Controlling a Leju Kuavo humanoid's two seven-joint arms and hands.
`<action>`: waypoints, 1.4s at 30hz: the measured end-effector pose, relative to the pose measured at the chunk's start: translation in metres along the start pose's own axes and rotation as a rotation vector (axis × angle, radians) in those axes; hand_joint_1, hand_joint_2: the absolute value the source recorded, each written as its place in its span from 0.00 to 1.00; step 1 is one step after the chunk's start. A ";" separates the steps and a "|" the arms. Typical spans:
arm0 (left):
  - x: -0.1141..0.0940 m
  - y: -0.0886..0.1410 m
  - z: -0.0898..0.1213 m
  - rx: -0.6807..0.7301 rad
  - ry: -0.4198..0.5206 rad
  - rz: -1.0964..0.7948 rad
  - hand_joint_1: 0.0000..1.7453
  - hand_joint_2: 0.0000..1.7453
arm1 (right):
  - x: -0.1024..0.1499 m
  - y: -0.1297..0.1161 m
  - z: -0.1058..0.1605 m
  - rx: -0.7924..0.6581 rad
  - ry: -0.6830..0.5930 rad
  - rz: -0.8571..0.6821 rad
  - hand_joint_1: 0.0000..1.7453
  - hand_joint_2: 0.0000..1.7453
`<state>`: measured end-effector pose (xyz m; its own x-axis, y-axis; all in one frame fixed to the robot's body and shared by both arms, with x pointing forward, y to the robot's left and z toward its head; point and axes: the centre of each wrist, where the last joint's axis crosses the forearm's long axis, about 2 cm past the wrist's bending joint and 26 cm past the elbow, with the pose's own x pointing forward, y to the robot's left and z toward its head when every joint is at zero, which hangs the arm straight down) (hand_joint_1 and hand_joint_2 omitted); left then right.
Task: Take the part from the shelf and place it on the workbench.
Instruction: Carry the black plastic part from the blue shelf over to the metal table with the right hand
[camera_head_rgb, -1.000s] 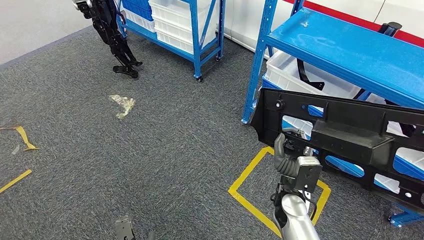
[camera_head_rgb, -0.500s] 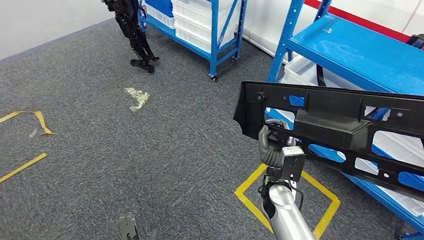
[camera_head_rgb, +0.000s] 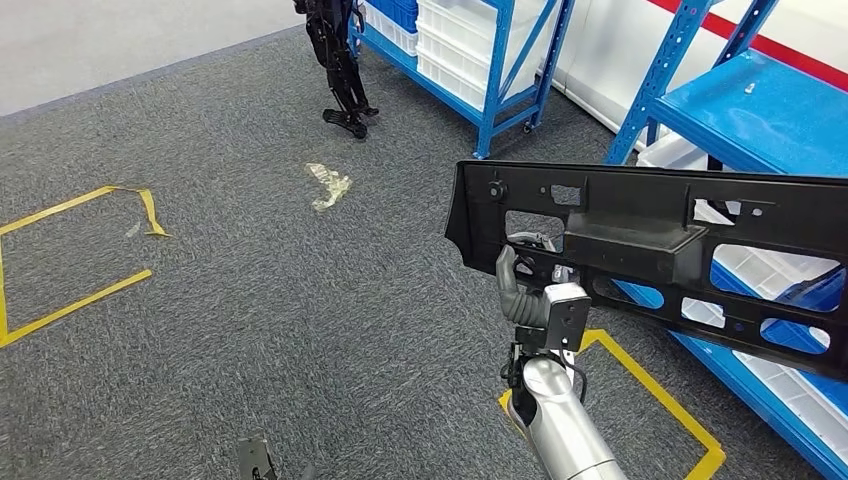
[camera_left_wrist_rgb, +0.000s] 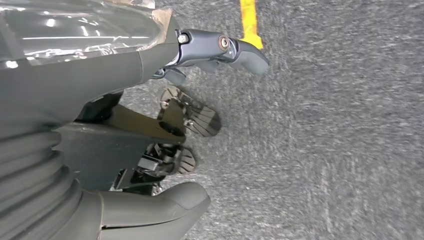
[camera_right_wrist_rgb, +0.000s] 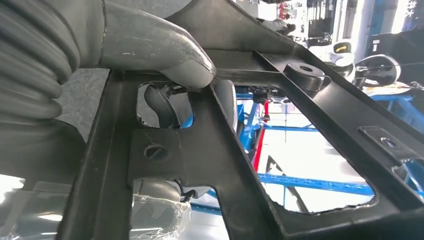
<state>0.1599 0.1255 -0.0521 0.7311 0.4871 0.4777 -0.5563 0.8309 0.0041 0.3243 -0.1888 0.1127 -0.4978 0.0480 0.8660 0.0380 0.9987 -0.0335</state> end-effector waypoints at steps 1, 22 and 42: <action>0.000 0.000 0.000 0.000 0.007 -0.006 0.00 1.00 | -0.001 0.000 0.001 -0.002 0.001 0.000 1.00 1.00; 0.007 -0.008 0.001 -0.089 -0.015 -0.148 0.00 1.00 | -0.013 -0.038 0.038 -0.060 0.036 0.078 1.00 1.00; -0.003 0.108 -0.046 -0.123 -0.041 -0.438 0.00 1.00 | 0.031 -0.132 0.127 -0.342 0.057 0.296 1.00 1.00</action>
<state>0.1158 0.2259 -0.0931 0.8692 0.0741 0.4888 -0.1456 0.9832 0.1099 0.1937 -0.3166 0.0802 -0.3745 0.3204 0.8701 0.4607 0.8787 -0.1252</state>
